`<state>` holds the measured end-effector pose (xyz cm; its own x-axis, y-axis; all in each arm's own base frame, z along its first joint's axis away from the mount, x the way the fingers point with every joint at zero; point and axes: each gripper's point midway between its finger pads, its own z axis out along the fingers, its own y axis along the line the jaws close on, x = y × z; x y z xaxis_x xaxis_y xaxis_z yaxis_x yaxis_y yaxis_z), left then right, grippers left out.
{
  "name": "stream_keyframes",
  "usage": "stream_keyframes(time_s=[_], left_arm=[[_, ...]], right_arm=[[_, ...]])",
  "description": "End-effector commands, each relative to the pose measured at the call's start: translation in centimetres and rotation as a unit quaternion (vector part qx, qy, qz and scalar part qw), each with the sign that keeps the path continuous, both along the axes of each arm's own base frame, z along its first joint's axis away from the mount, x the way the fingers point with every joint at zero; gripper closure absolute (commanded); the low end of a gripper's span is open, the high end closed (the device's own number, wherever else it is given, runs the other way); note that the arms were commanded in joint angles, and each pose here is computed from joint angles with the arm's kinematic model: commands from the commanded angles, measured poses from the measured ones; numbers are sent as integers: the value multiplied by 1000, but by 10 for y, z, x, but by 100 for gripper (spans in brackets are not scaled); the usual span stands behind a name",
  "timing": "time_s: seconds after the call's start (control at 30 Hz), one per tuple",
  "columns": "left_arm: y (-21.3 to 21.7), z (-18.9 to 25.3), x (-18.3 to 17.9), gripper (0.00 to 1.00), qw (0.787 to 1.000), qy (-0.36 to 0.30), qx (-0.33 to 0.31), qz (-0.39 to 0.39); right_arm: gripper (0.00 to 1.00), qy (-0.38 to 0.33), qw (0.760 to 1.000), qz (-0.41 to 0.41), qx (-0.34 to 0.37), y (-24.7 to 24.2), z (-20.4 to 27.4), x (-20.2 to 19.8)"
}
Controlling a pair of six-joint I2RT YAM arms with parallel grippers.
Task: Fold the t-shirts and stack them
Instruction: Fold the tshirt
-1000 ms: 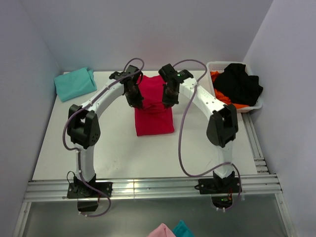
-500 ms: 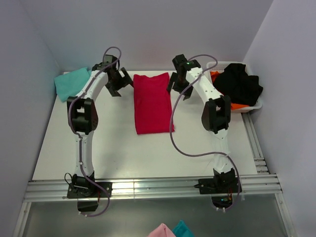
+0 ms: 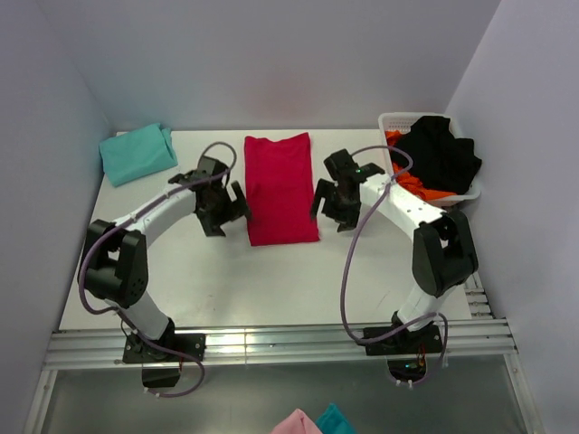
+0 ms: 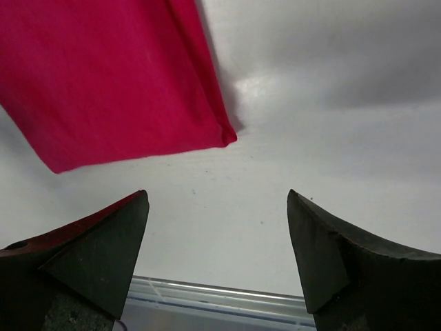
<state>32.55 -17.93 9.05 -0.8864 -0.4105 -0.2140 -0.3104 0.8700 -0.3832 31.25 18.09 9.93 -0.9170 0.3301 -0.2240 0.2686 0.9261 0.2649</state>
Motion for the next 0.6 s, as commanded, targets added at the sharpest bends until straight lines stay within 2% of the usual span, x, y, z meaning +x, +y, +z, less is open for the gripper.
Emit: stream_keyframes(time_s=[0.0, 0.2, 0.57], left_arm=[[-13, -14, -7, 0, 1000, -11, -17, 12], [-25, -40, -8, 1, 1000, 4, 5, 2], [-52, -45, 10, 1, 1000, 5, -4, -4]], right_arm=[[12, -22, 998, 10, 55, 22, -10, -5], [13, -8, 998, 18, 58, 30, -44, -12], [15, -7, 999, 17, 43, 39, -58, 9]])
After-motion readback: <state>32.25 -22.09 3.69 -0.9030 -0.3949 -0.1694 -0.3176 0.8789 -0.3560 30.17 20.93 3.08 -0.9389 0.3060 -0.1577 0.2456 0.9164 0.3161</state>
